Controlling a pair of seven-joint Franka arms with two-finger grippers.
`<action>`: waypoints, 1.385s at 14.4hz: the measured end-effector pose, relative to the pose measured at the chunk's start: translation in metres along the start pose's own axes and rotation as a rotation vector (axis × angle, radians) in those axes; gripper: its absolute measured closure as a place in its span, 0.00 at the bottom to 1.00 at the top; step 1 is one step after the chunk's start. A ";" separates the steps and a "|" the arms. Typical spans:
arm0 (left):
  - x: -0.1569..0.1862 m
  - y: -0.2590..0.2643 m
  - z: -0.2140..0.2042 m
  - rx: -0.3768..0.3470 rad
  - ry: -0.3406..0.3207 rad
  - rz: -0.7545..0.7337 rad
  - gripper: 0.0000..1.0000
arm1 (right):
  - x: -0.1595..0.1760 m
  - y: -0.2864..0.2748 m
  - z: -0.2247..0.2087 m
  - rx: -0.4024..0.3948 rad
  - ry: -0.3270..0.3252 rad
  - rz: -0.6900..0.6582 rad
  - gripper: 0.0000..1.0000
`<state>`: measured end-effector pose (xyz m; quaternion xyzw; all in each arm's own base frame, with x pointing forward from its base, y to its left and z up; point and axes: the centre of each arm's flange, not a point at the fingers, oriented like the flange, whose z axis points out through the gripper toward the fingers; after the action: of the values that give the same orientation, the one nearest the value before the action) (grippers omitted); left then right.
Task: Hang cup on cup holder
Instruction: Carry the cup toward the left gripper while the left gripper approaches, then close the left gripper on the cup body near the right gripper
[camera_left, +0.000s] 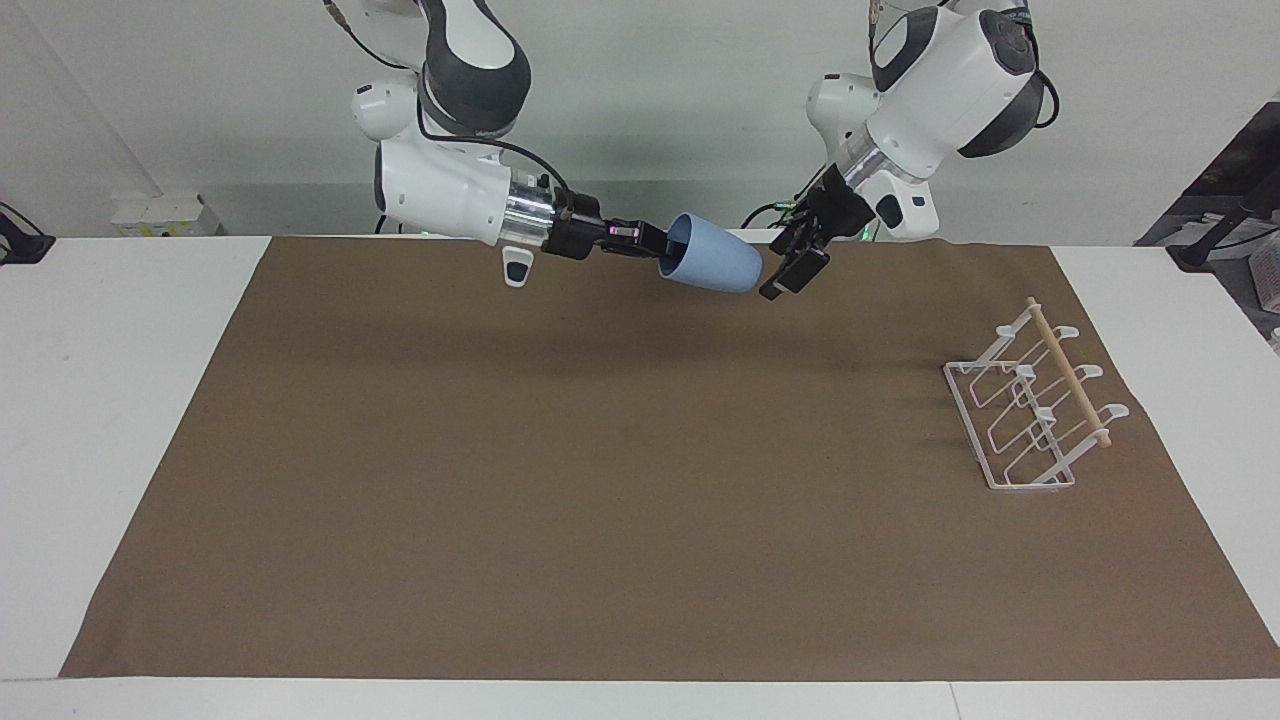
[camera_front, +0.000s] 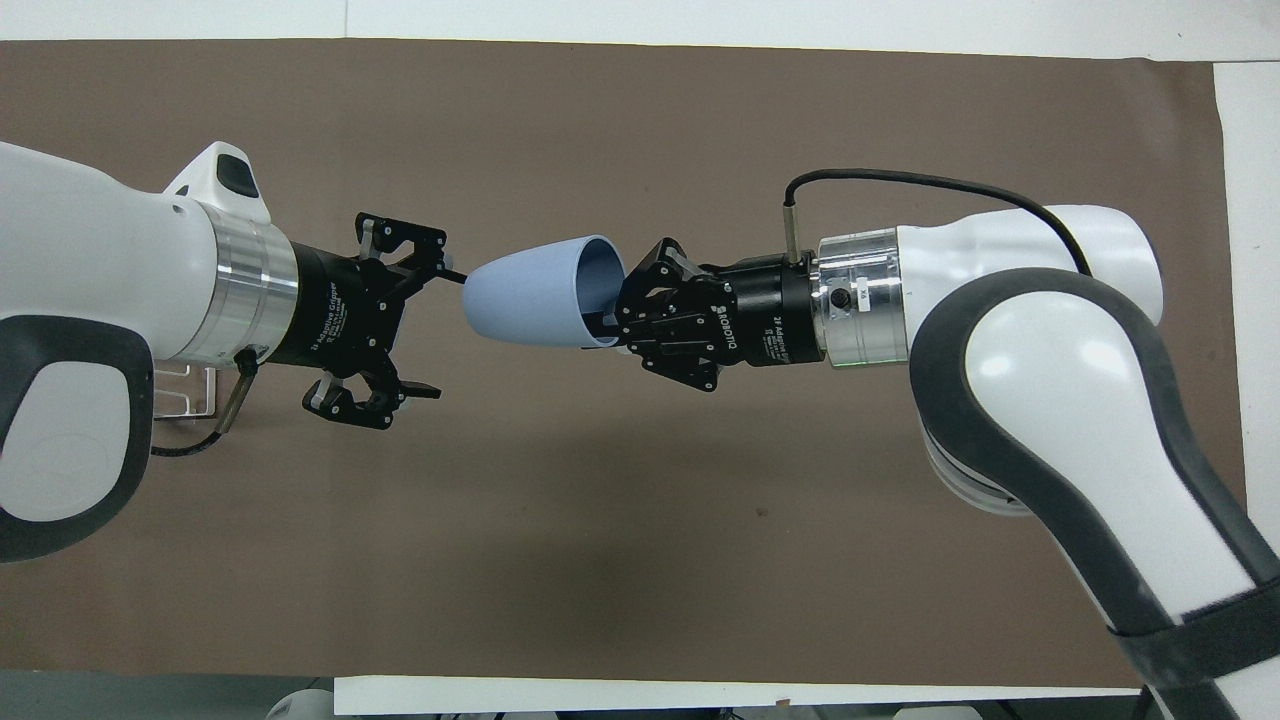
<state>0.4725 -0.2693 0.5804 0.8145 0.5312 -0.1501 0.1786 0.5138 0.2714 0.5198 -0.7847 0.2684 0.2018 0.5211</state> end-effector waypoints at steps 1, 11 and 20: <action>0.001 0.000 -0.001 -0.002 0.000 -0.012 0.00 | 0.000 0.000 0.000 0.000 0.000 0.000 0.96; -0.018 0.014 -0.023 -0.051 -0.037 -0.073 0.00 | 0.000 0.000 0.000 0.000 0.000 0.000 0.96; -0.028 0.023 -0.029 -0.099 -0.088 -0.157 0.00 | 0.000 0.000 0.000 0.000 0.000 0.001 0.96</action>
<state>0.4840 -0.2873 0.6208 0.7532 0.5917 -0.1728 0.2297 0.5138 0.2714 0.5194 -0.7846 0.2687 0.2020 0.5209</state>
